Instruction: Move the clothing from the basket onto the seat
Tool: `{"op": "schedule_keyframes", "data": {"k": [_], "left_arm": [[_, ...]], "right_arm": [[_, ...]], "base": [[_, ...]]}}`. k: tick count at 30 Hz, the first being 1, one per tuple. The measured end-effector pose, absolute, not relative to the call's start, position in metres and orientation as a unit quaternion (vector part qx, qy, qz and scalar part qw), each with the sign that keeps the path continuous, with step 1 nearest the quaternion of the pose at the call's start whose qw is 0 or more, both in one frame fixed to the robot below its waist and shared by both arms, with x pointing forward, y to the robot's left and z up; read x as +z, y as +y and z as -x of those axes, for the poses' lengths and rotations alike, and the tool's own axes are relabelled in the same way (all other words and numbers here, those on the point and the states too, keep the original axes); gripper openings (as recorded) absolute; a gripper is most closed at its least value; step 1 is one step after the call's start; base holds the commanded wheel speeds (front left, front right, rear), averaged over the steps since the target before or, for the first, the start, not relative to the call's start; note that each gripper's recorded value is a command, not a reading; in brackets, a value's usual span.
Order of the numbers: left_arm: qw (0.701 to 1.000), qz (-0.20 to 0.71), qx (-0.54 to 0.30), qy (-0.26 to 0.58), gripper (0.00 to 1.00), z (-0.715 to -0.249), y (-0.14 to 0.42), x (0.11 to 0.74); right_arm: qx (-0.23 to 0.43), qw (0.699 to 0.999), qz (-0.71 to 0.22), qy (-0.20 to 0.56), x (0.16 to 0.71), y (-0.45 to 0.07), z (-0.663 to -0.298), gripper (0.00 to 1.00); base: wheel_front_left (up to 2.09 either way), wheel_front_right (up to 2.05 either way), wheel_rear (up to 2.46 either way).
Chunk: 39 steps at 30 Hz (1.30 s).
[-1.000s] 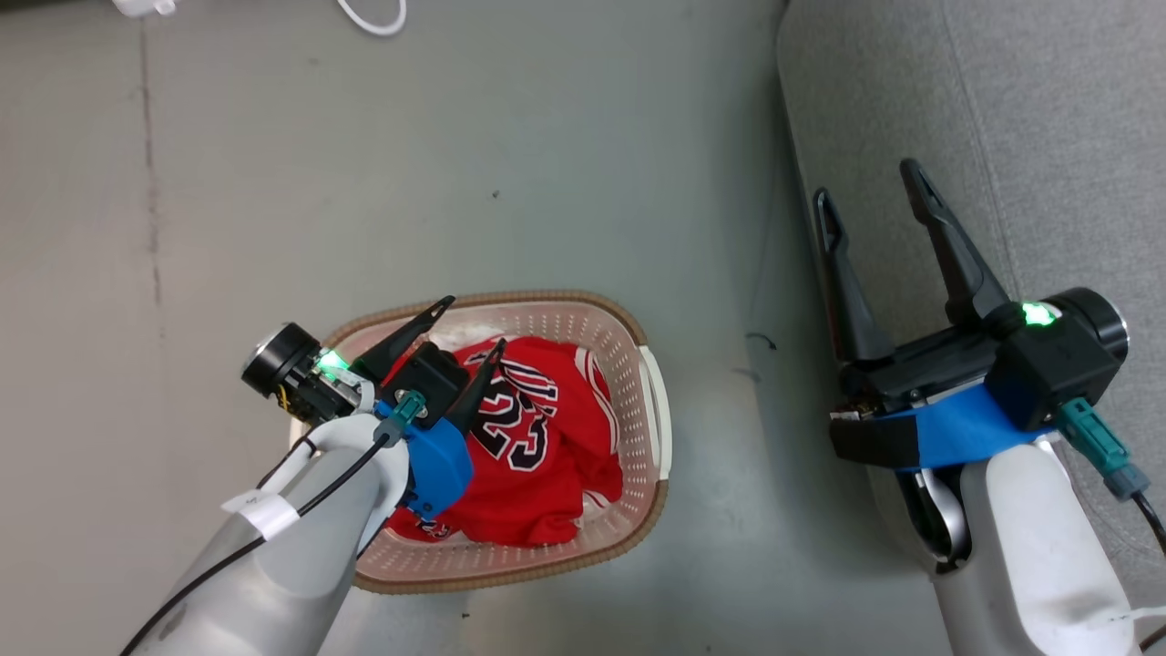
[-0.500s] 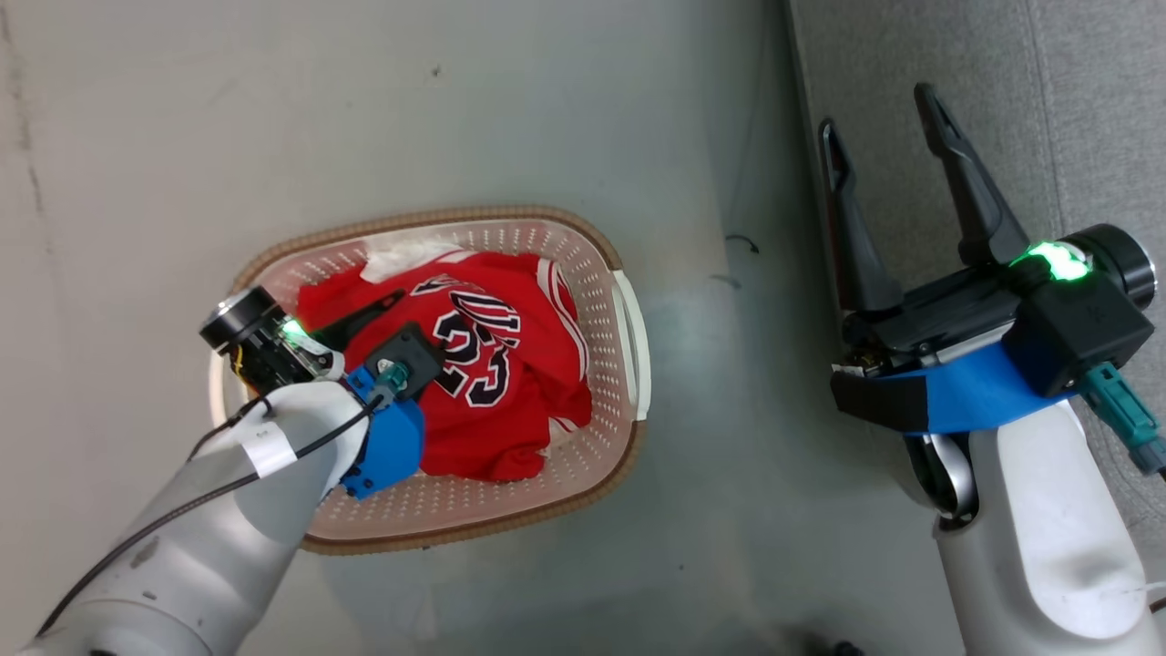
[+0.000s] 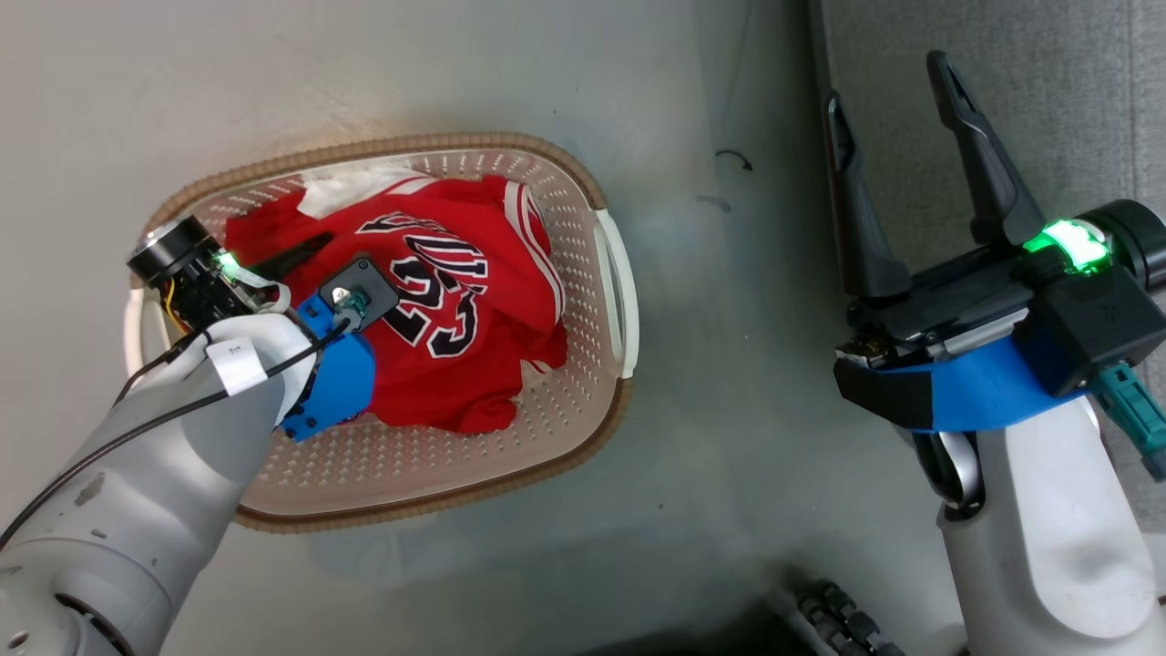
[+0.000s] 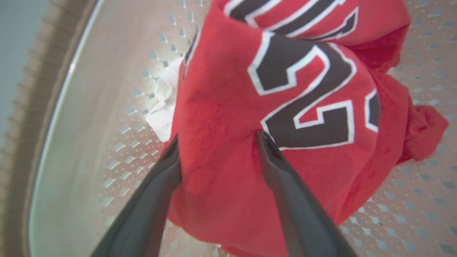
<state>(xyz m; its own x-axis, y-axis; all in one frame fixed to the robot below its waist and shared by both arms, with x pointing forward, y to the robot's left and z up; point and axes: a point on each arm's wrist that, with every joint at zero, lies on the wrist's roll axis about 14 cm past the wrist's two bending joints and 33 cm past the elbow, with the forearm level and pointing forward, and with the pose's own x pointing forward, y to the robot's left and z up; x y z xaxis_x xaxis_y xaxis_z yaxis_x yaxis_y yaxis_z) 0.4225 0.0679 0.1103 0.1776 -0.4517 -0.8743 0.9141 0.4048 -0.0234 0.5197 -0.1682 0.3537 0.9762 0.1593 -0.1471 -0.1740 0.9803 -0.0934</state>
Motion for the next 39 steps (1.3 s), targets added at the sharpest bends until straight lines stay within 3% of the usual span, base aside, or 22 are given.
{"op": "schedule_keyframes", "data": {"k": [8,9,10,11,12,18,25,33,39], "left_arm": [[0.7,-0.256,-0.487,0.456,1.0,-0.406,0.06,0.084],[0.699,-0.255,-0.487,0.457,0.8,-0.405,0.059,0.083],[0.699,-0.253,-0.487,0.459,0.42,-0.404,0.058,0.083],[0.699,-0.252,-0.487,0.459,0.09,-0.403,0.058,0.082],[0.699,-0.251,-0.488,0.459,0.0,-0.403,0.057,0.083],[0.7,-0.253,-0.487,0.457,0.0,-0.404,0.059,0.084],[0.725,-0.234,-0.484,0.43,0.0,-0.414,0.051,0.102],[0.774,-0.199,-0.456,0.391,0.0,-0.438,0.042,0.143],[0.831,-0.156,-0.405,0.348,0.0,-0.464,0.038,0.192]], "right_arm": [[0.084,0.991,0.054,0.093,0.328,-0.17,-0.518,1.0],[0.084,0.991,0.054,0.093,0.327,-0.17,-0.518,1.0],[0.085,0.991,0.054,0.093,0.326,-0.169,-0.518,1.0],[0.086,0.991,0.053,0.093,0.326,-0.169,-0.518,1.0],[0.086,0.991,0.053,0.093,0.326,-0.168,-0.518,1.0],[0.087,0.991,0.053,0.091,0.327,-0.167,-0.519,1.0],[0.089,0.992,0.05,0.078,0.337,-0.164,-0.522,1.0],[0.097,0.993,0.043,0.047,0.366,-0.154,-0.528,1.0],[0.1,0.994,0.037,0.014,0.4,-0.147,-0.528,1.0]], "base": [[0.0,0.0,0.0],[0.0,0.0,0.0],[0.0,0.0,0.0],[0.0,0.0,0.0],[0.0,0.0,0.0],[0.0,0.0,0.0],[0.0,0.0,0.0],[0.0,0.0,0.0],[0.0,0.0,0.0]]}}
